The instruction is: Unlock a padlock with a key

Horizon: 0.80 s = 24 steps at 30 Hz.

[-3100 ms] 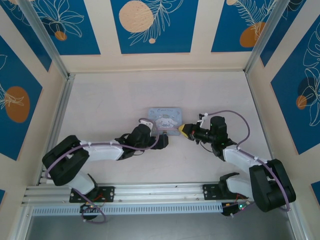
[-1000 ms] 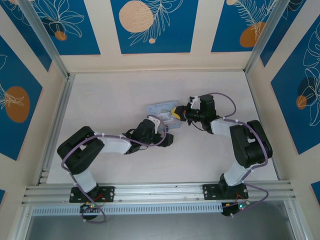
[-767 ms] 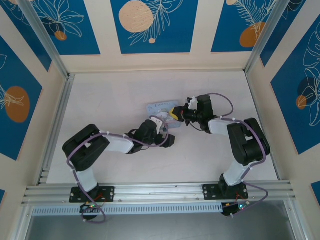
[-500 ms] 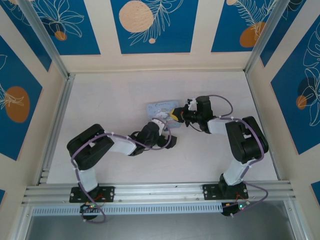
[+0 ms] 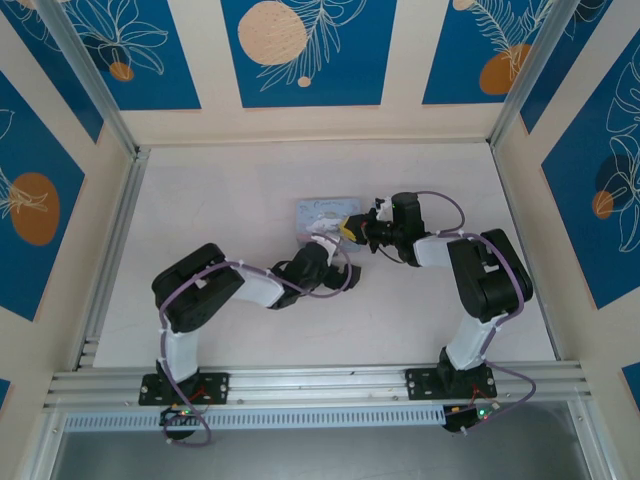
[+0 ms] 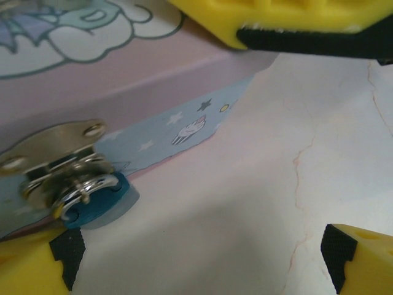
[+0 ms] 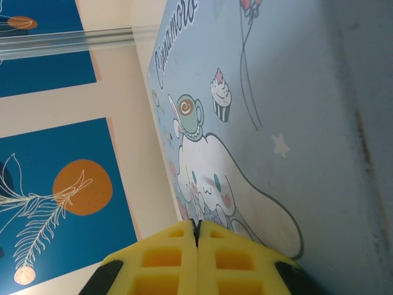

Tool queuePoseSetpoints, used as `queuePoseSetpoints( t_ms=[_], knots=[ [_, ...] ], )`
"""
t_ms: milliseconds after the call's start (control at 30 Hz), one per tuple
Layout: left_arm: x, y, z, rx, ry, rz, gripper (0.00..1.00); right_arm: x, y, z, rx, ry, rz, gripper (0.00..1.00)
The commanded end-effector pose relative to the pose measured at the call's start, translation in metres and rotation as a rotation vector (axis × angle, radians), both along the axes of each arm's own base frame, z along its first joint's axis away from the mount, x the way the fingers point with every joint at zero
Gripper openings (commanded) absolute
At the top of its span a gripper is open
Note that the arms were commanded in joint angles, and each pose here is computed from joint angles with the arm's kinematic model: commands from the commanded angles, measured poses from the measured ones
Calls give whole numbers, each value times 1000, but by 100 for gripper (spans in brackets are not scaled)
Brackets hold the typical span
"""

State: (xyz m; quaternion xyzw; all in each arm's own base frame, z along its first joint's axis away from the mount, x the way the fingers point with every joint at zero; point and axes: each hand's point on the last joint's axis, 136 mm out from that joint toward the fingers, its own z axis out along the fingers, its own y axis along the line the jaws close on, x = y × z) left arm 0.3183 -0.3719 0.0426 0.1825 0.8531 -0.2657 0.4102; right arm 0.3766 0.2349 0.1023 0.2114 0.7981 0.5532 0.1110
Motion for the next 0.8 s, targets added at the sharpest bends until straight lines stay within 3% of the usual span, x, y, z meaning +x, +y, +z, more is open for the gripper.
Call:
queuePoseSetpoints(
  t_ms=[0, 167, 367, 767],
  knots=[
    [0, -25, 16, -100, 17, -67, 100, 4, -1, -9, -4, 31, -14, 0],
    [1, -36, 39, -205, 33, -78, 100, 4, -2, -11, -8, 36, -21, 0],
    [11, -31, 38, -265, 70, -24, 100, 4, -2, -12, -11, 38, -27, 0],
    [25, -4, 19, -246, 102, 88, 100, 5, -3, -10, -6, 36, -31, 0]
  ],
)
